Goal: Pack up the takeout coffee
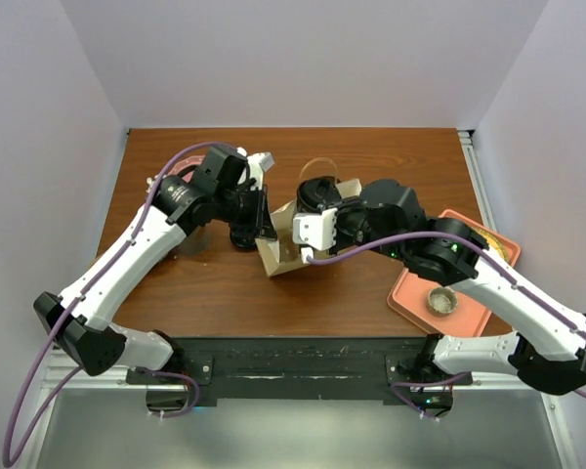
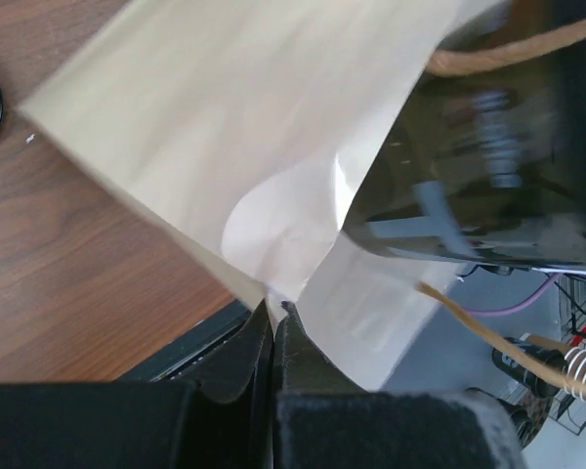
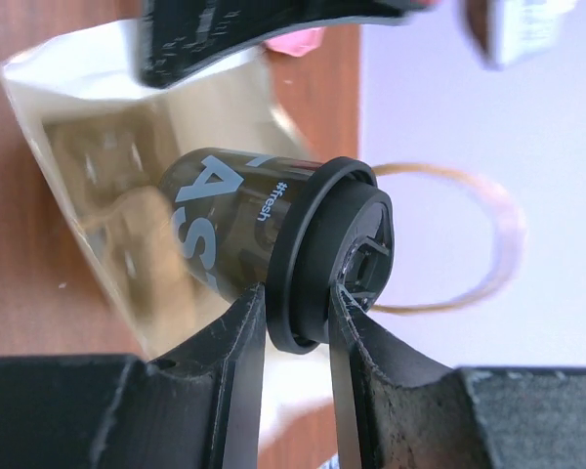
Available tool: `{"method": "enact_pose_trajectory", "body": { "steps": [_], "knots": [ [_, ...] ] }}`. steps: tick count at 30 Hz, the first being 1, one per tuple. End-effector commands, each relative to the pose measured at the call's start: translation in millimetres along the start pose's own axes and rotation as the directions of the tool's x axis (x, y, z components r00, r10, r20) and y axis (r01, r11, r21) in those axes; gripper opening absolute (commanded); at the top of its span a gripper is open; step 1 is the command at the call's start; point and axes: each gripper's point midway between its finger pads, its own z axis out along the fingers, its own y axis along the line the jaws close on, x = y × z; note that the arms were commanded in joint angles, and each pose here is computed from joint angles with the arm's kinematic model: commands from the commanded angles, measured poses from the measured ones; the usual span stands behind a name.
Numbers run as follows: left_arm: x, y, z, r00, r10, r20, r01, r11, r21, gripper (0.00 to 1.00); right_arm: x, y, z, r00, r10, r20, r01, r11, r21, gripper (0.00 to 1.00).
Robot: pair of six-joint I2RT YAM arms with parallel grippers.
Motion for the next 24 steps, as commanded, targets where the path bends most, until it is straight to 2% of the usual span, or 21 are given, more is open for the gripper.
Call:
{"method": "enact_pose_trajectory", "body": {
  "steps": [1,9,10,17,20,24],
  "knots": [
    [-7.4,-9.9,-12.6,1.000,0.027,0.009,-0.028,0.999,0.033,0.00,2.7,-33.2,-22.9,0.999,0.014,-0.046,-0.008,0.992,0.128,0.00],
    [0.7,-4.3,-17.9,1.000,0.001,-0.023,-0.001,1.000,-0.003,0.00,-7.4,-80.9,-38.5,0.999,0.024,-0.039,-0.010,0.949,0.314,0.00],
    [2.0,-3.8,-18.3,1.000,-0.002,-0.027,0.002,1.000,-0.005,0.00,-5.5,-94.2,-43.0,0.998,0.038,-0.053,-0.016,0.927,0.374,0.00],
    [16.4,-0.2,-24.7,0.998,0.009,-0.062,-0.010,1.000,-0.008,0.00,27.8,-135.6,-40.8,0.969,0.140,-0.204,-0.003,0.831,0.557,0.00],
    [26.9,5.1,-25.9,0.996,0.007,-0.089,-0.008,1.000,-0.017,0.00,61.7,-144.7,-39.1,0.922,0.235,-0.307,-0.011,0.809,0.587,0.00],
    [34.7,4.9,-31.2,0.995,0.012,-0.101,-0.013,1.000,-0.006,0.00,109.8,-134.8,-15.2,0.842,0.339,-0.419,-0.054,0.826,0.561,0.00]
  ]
}}
